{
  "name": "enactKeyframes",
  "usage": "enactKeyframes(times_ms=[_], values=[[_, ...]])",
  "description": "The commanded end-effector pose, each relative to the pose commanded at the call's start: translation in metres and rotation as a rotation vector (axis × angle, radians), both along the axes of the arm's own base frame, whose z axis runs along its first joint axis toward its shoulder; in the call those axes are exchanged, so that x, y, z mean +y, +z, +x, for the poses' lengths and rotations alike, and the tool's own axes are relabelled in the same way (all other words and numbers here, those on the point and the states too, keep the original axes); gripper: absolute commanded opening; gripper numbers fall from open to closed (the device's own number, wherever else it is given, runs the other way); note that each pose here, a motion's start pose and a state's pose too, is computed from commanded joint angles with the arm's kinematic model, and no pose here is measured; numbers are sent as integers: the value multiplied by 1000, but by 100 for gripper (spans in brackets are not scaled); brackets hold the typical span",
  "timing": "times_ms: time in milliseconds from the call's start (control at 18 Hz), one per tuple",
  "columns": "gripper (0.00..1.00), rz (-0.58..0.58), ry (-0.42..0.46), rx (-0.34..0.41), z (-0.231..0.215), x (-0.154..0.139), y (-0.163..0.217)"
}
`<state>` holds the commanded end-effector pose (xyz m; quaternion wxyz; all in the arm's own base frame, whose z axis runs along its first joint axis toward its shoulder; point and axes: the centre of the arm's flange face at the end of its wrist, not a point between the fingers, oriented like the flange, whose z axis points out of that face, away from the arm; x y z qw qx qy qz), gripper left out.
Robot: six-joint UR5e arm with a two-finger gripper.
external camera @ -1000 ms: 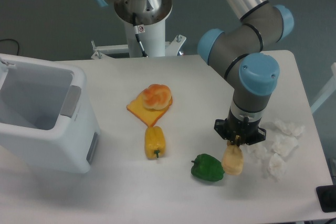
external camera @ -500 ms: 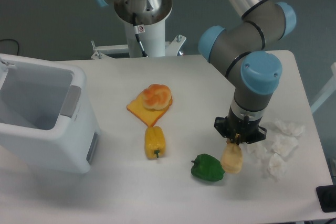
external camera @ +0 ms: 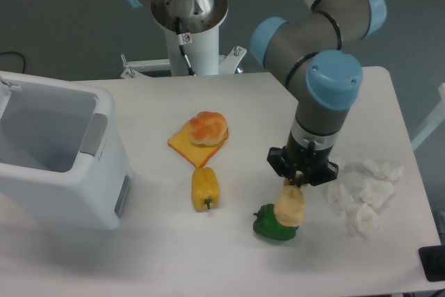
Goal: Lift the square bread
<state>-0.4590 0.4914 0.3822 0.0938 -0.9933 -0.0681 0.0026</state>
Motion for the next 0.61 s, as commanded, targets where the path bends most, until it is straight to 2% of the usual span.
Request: enactKeyframes(times_ms=[222, 389, 500, 611], values=[[10, 34, 1, -11, 42, 18, 28], [10, 31, -34, 5, 49, 21, 31], [11, -10, -89, 45, 42, 15, 28], [12, -108, -172, 113, 32, 8, 24]])
